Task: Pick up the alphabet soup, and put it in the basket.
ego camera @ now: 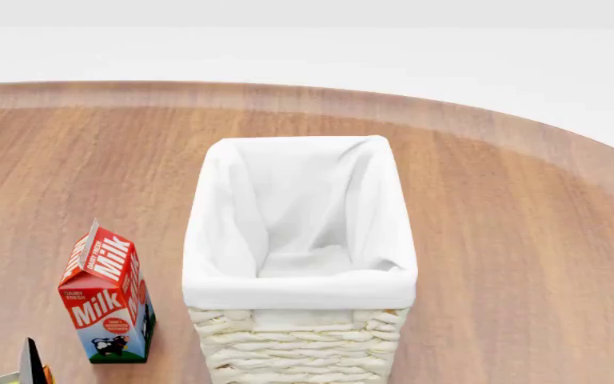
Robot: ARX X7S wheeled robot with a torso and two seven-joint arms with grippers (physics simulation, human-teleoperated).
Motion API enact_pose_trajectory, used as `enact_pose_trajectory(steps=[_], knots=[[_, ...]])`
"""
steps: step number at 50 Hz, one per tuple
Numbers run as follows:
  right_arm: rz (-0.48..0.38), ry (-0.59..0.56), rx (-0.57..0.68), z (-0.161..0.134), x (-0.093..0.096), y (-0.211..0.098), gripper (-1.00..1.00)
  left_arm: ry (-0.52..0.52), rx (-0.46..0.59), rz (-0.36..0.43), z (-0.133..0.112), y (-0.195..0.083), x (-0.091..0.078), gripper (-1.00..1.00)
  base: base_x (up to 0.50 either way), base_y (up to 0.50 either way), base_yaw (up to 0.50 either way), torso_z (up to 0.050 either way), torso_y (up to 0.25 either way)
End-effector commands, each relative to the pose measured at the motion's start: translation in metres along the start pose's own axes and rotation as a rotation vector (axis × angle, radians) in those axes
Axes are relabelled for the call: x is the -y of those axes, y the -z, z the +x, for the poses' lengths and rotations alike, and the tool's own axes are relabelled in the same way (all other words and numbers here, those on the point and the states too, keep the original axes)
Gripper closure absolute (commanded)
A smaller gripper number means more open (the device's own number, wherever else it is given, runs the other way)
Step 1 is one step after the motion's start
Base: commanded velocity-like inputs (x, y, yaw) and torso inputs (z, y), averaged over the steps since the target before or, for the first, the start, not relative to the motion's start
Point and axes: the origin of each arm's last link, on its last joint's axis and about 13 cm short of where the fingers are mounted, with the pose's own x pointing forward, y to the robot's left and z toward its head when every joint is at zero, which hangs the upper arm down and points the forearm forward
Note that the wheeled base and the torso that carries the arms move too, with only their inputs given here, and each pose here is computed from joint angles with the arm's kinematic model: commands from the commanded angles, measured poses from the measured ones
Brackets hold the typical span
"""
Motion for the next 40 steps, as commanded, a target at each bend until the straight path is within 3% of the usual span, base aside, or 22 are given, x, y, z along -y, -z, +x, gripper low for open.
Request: enact_pose_trajectory(steps=[1,22,23,31,40], knots=[[-0.006,-0.005,-0.018,0.004,0.001,0.001,-1.00,-0.001,0.001,0.001,0.000,0.000,0.000,-1.00,0.00,0.00,0.00,0.000,0.000],[-0.034,-0.005,-0.069,0.016,0.004,0.007,-1.00,-0.001,0.005,0.001,0.000,-0.001,0.000,-1.00,0.00,0.00,0.00,0.000,0.000],[-0.033,-0.007,-0.069,0.017,0.005,0.008,1.00,-0.001,0.005,0.001,0.000,-0.001,0.000,-1.00,0.00,0.00,0.00,0.000,0.000],[-0.038,-0.024,-0.071,0.020,0.003,0.010,1.00,-0.002,0.005,0.002,0.000,0.000,-0.001,-1.00,0.00,0.00,0.00,0.000,0.000],[-0.069,0.026,0.010,0.014,0.001,-0.001,1.00,0.000,0.003,0.003,0.000,0.000,0.000,-1.00,0.00,0.00,0.00,0.000,0.000]])
